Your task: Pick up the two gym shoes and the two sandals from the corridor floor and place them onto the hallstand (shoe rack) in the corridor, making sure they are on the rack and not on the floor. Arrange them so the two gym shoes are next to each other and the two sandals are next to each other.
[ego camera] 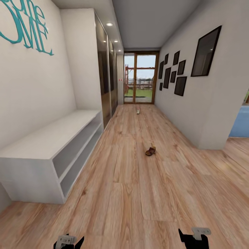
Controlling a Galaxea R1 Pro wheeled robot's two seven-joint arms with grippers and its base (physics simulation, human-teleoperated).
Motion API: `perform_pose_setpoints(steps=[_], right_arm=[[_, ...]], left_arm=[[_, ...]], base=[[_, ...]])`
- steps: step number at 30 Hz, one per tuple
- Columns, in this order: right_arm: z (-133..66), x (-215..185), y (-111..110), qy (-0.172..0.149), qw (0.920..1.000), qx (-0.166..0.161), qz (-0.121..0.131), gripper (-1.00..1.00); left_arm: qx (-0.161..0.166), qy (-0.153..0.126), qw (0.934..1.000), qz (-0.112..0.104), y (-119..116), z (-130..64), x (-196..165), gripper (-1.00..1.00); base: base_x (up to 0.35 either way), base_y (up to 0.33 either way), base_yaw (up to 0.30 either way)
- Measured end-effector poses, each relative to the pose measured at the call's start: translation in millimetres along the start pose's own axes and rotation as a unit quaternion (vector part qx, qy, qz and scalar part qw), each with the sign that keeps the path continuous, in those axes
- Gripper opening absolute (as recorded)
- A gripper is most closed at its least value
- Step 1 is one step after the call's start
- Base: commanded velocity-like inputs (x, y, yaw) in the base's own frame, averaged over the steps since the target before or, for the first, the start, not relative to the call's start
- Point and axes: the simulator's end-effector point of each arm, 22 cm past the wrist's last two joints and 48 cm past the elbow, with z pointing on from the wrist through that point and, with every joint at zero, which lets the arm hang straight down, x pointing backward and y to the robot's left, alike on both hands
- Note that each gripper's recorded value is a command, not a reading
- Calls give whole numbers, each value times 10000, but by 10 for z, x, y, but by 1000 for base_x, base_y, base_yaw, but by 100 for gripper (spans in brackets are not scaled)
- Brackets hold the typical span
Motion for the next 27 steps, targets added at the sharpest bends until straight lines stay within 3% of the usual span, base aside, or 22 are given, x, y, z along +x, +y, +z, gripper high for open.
perform_pose_setpoints(steps=[27], right_arm=[[0, 0, 3, 0, 10000, -8, 0, 100]], left_arm=[[-1, -1, 10000, -2, 0, 0, -1, 100]], base=[[339, 38, 0]])
